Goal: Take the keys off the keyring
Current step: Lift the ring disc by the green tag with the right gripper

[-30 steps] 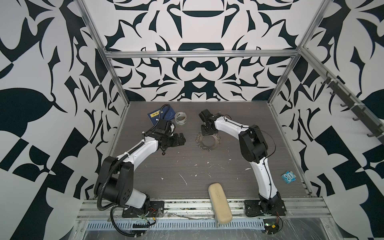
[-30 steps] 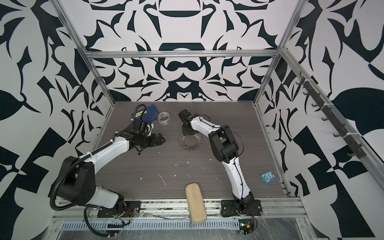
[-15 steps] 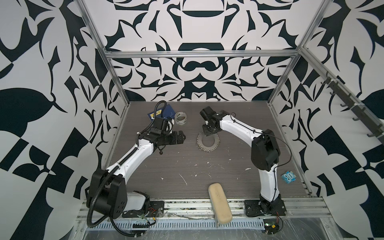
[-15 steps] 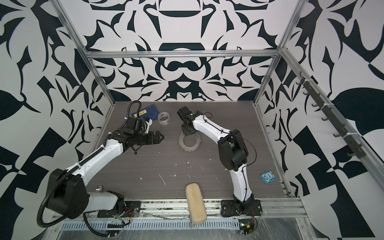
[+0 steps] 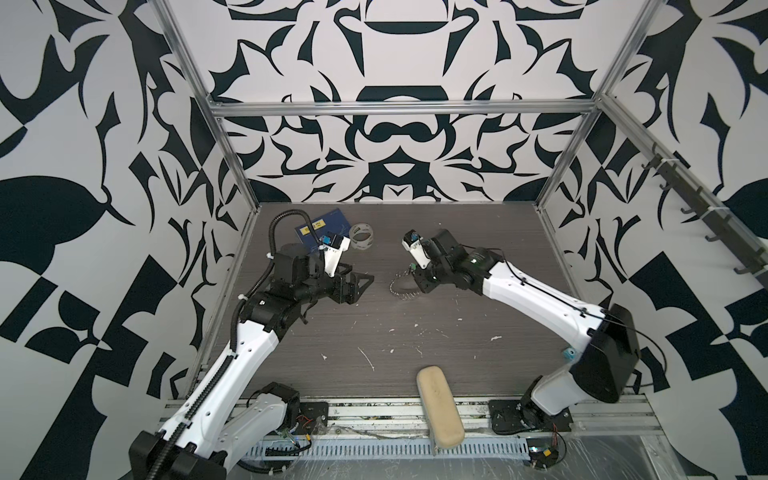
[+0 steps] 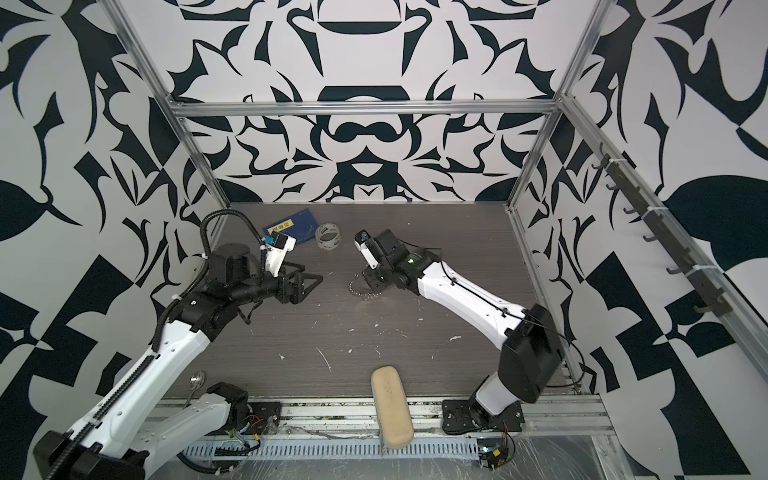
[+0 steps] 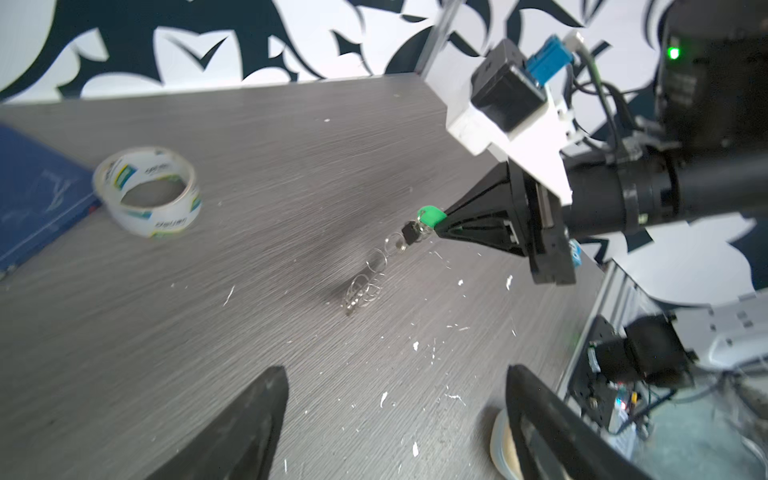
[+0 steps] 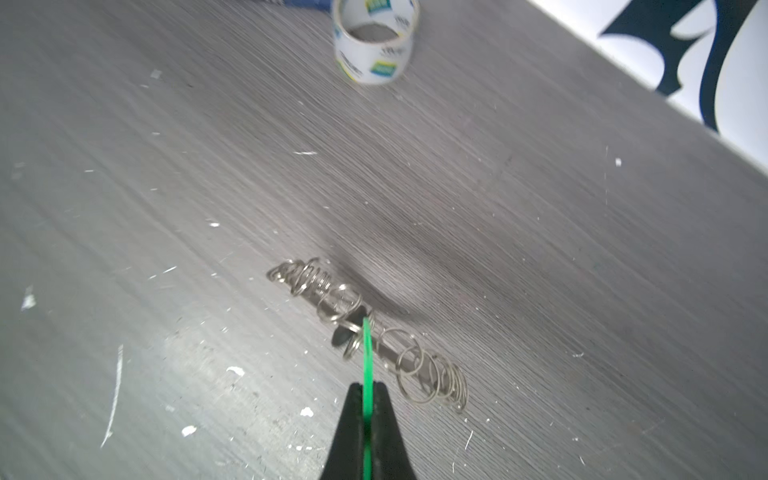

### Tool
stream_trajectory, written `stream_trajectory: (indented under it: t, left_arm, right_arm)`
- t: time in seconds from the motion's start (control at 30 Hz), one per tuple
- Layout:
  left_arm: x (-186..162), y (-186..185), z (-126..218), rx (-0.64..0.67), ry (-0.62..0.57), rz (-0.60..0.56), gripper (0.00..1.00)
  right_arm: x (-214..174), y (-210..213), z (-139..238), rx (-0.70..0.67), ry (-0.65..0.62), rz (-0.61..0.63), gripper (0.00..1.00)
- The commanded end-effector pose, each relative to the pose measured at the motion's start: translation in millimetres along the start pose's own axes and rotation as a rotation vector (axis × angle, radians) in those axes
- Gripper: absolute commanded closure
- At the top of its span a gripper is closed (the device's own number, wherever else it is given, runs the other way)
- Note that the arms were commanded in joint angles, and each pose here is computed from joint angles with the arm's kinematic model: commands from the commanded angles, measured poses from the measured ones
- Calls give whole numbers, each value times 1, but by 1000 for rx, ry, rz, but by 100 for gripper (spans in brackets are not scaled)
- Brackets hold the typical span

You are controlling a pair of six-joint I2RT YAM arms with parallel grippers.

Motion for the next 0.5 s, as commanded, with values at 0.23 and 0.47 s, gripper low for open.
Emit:
stream_trajectory:
  t: [0.23,0.47]
  left_arm:
    - [-7,-21,-5,-151,-72,-247,19]
    - [-2,-28,-6,-222,-97,-373,20]
  right_arm:
    - [20,22,51,184,-334,402,100]
    - [13,35,60,243,-526,674,100]
Point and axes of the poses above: each gripper's point midway between its finger pads, its own z axis back along the fingers, its own y axis along the line the jaws close on, x = y × z, the point moved 7 cm from there along z, back along the fingers, and after that the axes turned 3 degrees about -z, right-handed, at the moved point
